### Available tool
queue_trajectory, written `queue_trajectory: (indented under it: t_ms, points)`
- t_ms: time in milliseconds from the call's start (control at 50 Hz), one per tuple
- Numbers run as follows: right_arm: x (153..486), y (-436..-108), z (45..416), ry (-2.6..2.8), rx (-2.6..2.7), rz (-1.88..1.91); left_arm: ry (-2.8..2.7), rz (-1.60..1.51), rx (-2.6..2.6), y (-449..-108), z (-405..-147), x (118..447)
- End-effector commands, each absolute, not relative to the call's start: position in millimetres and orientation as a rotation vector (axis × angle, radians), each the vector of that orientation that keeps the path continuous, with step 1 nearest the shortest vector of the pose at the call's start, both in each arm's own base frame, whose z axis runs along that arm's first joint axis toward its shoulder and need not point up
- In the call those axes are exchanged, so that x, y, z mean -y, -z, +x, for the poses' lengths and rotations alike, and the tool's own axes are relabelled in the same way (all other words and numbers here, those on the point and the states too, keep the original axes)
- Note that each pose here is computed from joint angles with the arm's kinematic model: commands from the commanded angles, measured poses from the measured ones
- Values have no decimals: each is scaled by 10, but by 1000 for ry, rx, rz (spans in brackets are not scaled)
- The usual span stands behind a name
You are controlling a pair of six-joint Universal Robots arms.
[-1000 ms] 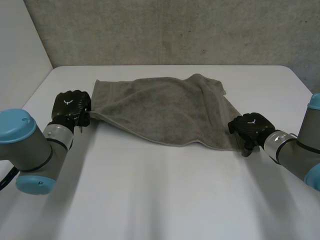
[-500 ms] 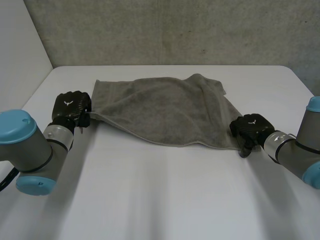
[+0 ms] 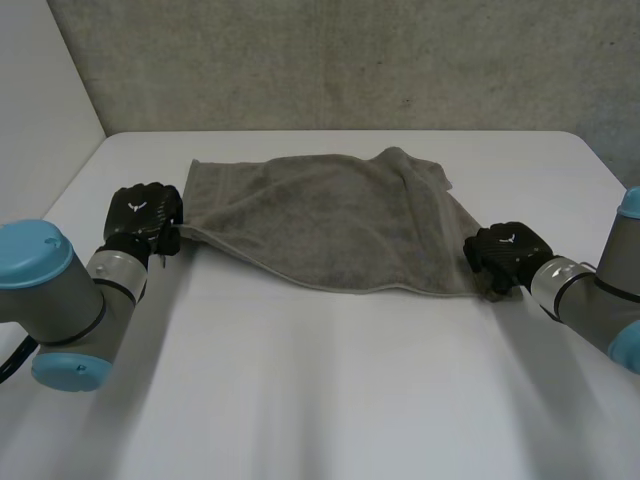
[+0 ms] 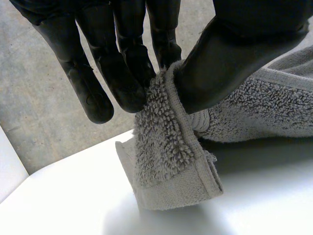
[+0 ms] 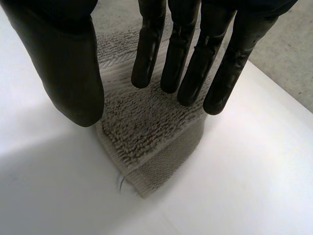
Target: Fold the towel.
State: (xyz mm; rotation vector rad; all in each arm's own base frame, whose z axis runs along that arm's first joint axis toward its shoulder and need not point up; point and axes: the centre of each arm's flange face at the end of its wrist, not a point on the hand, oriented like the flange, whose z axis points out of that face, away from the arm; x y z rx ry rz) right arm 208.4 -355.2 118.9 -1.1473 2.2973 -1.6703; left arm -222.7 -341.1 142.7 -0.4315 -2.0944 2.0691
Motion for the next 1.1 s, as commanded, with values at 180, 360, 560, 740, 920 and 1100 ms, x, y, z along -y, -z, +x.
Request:
queue_trajectory:
  t_ms: [180,360,560,740,920,1100]
  points:
    - [3510,-1352,2061,1581,-2254,-1148,-2067,-434,2095,-1422,-2228,3408]
    - [3557,-1285,2030,1562,-2267,-1133,-2066,-432,2095,-1422,-2232,3405]
    - [3595,-1205,2031,1545,-2278,-1126,-2066,-432,2095,-1422,-2228,3408]
    - [3651,-1142,2032,1534,-2289,-1096,-2065,-436,2096,-1416,-2233,3405]
    - [3665,-1143,2030,1538,-2292,-1090,-2065,-436,2096,-1416,-2233,3405]
    - [3675,-1147,2030,1541,-2292,-1088,-2064,-434,2096,-1416,-2233,3405]
